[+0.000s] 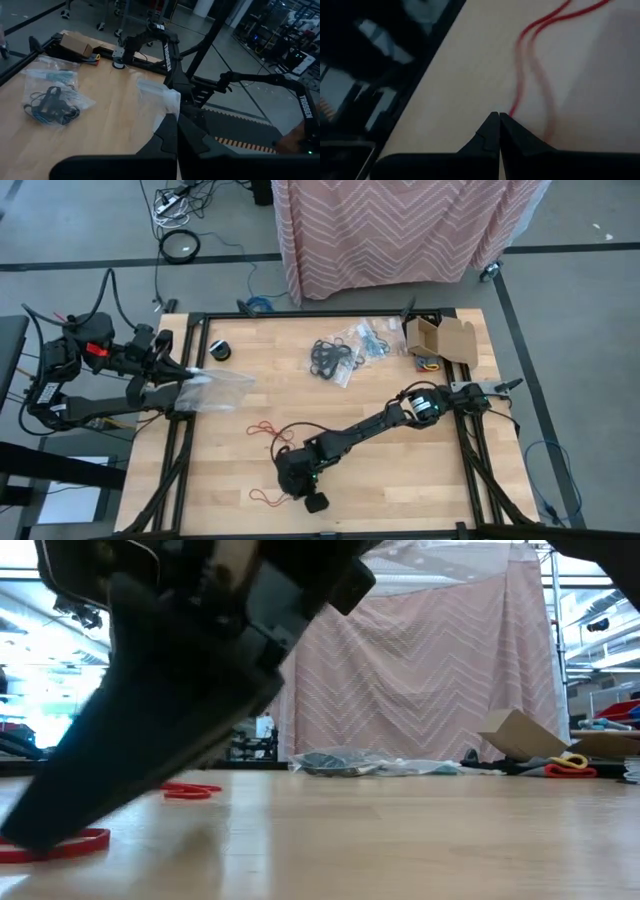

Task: Sort rubber bands
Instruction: Prepare the red rubber bands to the center of the table

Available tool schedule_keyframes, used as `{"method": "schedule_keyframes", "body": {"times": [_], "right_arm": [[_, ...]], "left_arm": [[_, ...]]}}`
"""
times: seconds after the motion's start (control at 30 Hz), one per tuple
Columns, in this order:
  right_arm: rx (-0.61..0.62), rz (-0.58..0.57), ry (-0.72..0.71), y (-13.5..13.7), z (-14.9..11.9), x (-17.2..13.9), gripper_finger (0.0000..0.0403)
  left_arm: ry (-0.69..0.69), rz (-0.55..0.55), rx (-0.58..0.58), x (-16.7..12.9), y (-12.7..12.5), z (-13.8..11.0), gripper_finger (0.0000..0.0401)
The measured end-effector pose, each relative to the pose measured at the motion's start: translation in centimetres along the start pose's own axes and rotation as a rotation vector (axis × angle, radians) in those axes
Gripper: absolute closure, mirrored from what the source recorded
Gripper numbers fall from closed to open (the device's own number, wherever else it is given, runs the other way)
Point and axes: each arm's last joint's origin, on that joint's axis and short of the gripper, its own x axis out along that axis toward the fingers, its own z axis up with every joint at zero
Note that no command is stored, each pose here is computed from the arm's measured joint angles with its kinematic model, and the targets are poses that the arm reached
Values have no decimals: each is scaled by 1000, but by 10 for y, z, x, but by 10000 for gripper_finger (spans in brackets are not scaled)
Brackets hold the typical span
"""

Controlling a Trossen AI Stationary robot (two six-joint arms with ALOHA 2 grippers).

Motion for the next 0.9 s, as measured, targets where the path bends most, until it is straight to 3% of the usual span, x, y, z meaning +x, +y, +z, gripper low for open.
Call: {"method": "schedule_keyframes", "body": {"times": [0.1,0.2,0.27,0.43,0.73,0.83,0.9], "right_arm": [[67,-95,-15,-11,1,-5,403],[233,-209,-48,-23,3,-10,403],[386,-267,-82,-33,3,-15,403],[824,-538,-214,-56,0,-30,403],[1518,-727,-627,-83,-7,-44,403],[1581,-698,-690,-86,-5,-45,403],[1523,-682,-698,-85,-2,-43,403]], "left_arm": [[-3,12,-3,0,0,0,401],[-8,20,-2,0,1,0,401],[-10,26,-1,0,1,1,401],[-15,38,-4,0,1,1,401],[-15,37,-4,0,1,1,401],[-14,36,-1,0,1,1,401],[-11,23,0,0,1,1,401]]}}
